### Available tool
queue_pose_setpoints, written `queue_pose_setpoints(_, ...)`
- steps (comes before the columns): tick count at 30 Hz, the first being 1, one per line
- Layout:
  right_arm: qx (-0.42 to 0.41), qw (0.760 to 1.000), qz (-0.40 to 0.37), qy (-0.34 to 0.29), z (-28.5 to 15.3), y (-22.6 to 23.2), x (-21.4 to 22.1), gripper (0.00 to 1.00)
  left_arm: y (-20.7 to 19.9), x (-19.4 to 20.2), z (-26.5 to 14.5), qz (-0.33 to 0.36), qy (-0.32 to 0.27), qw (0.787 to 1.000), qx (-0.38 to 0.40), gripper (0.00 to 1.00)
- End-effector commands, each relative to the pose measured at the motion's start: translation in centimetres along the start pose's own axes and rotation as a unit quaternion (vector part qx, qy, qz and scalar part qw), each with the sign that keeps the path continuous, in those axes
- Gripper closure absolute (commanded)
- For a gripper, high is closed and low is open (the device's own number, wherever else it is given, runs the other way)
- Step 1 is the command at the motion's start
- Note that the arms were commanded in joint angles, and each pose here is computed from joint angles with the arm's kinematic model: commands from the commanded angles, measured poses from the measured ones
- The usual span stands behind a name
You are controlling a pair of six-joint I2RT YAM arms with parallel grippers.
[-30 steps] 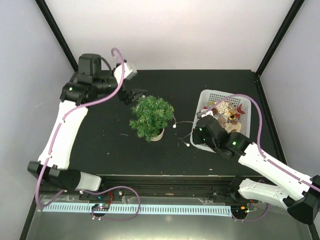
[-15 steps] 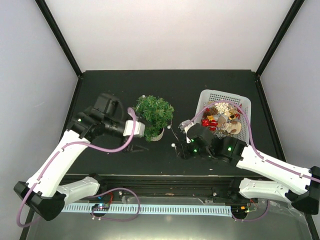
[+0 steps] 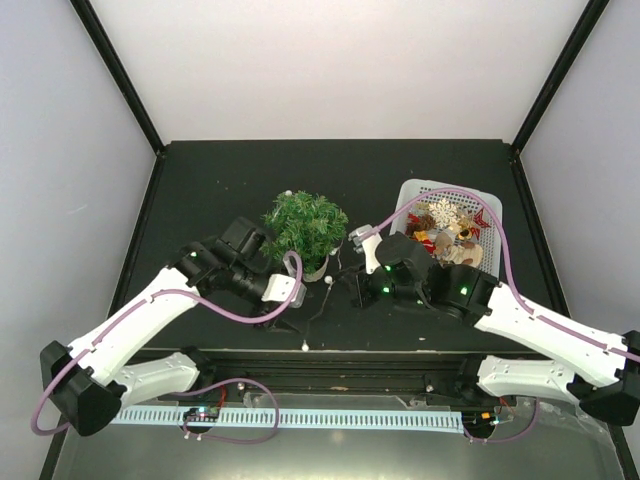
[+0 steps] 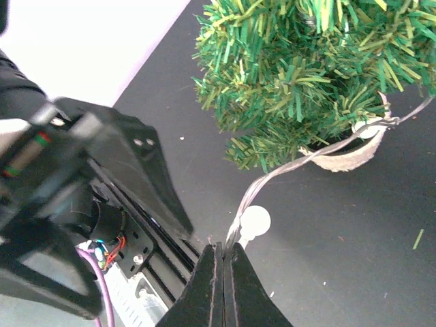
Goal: Decorate the small christmas tree
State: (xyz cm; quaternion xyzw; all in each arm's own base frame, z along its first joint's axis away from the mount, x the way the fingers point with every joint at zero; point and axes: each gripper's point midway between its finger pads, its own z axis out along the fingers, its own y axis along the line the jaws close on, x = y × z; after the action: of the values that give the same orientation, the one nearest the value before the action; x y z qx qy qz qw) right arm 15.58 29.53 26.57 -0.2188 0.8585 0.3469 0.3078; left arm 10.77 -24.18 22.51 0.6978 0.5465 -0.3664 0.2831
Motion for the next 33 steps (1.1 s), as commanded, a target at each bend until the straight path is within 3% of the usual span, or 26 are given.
queue_pose_setpoints(1, -0.035, 0.999, 0.007, -0.019, -0.6, 2.1, -1.7, 0.99, 1.4, 0.7, 1.6, 0.002, -0.007, 1.000, -0.005, 0.15)
queue_pose_setpoints(8, -0.044, 0.999, 0.010, -0.027, -0.8, 2.6, -2.3, 0.99, 3.2, 0.9, 4.4, -0.017, -0.039, 0.999, 0.007, 0.11)
queue_pose_setpoints(14, -0.052, 0.998, 0.011, -0.035, -1.3, 3.1, -2.9, 0.99, 7.2, 0.5, 5.6, -0.024, -0.037, 0.998, -0.049, 0.11)
queue_pose_setpoints(19, -0.056, 0.997, 0.014, -0.041, -1.9, 3.3, -3.2, 0.99, 6.3, 0.0, 6.3, -0.029, -0.053, 0.998, -0.005, 0.12)
queue_pose_setpoints(26, -0.063, 0.997, 0.020, -0.048, -2.1, 3.3, -3.1, 0.99, 4.2, 0.6, 6.6, -0.023, -0.062, 0.997, 0.037, 0.45)
queue_pose_setpoints(27, -0.064, 0.997, 0.020, -0.048, -2.1, 3.3, -3.1, 0.99, 4.1, 0.6, 6.6, -0.024, -0.063, 0.997, 0.040, 0.47)
queue_pose_setpoints(33, -0.058, 0.997, 0.021, -0.050, -2.1, 3.0, -3.0, 0.99, 3.8, 0.8, 6.6, -0.026, -0.055, 0.997, 0.047, 0.86)
